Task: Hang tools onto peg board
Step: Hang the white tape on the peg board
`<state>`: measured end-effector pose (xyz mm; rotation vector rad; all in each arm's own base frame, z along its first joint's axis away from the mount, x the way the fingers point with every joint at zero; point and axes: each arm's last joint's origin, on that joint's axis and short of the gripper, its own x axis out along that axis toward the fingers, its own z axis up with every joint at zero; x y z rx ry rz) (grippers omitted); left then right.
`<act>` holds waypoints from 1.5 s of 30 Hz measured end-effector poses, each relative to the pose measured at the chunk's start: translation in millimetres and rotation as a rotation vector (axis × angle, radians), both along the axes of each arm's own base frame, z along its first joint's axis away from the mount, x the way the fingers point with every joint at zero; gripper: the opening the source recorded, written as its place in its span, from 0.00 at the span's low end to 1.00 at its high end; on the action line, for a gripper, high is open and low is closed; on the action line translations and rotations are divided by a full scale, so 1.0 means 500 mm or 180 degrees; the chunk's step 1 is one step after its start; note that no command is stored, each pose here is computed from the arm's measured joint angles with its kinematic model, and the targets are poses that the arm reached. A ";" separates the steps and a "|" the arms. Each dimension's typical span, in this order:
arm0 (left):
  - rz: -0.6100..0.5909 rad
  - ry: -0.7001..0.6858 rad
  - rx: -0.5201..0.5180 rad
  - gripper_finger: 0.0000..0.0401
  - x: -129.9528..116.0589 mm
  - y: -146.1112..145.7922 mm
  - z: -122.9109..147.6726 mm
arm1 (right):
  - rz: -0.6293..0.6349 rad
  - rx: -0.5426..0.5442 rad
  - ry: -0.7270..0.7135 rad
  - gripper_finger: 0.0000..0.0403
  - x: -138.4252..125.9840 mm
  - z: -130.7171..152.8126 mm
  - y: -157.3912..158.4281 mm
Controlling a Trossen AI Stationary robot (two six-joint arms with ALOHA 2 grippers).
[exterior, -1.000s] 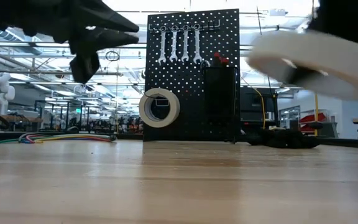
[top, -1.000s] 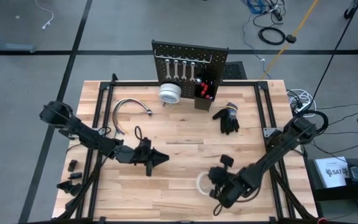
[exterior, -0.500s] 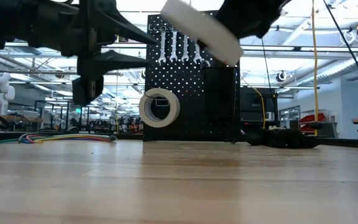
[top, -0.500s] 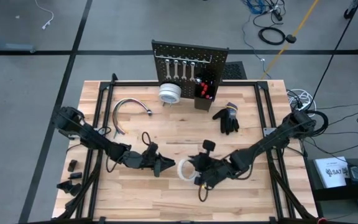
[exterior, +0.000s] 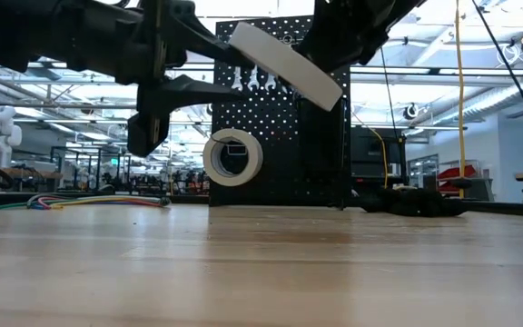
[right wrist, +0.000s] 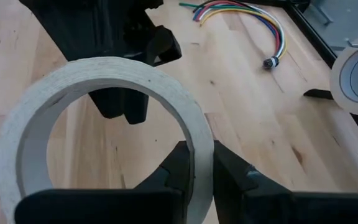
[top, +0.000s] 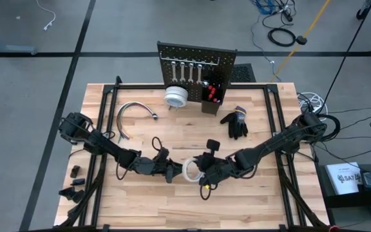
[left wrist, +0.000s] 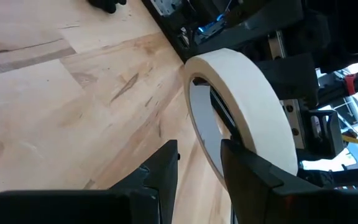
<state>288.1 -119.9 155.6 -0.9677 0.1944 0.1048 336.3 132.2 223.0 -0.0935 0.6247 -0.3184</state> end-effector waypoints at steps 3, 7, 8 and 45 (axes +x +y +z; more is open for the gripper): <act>0.0003 0.0004 0.0003 0.31 0.000 0.001 0.000 | -0.0002 0.0004 0.0026 0.08 0.000 -0.001 -0.003; 0.0033 0.0025 0.0013 0.31 0.002 0.007 -0.002 | 0.0064 0.0033 0.0110 0.08 -0.008 -0.004 0.009; 0.0049 0.0029 0.0015 0.31 0.003 0.010 -0.002 | 0.0104 0.0027 0.0134 0.08 -0.012 -0.005 0.015; -0.0057 0.0045 -0.0869 0.31 0.026 0.061 0.002 | 0.0382 0.0321 0.0547 0.08 -0.003 -0.036 0.001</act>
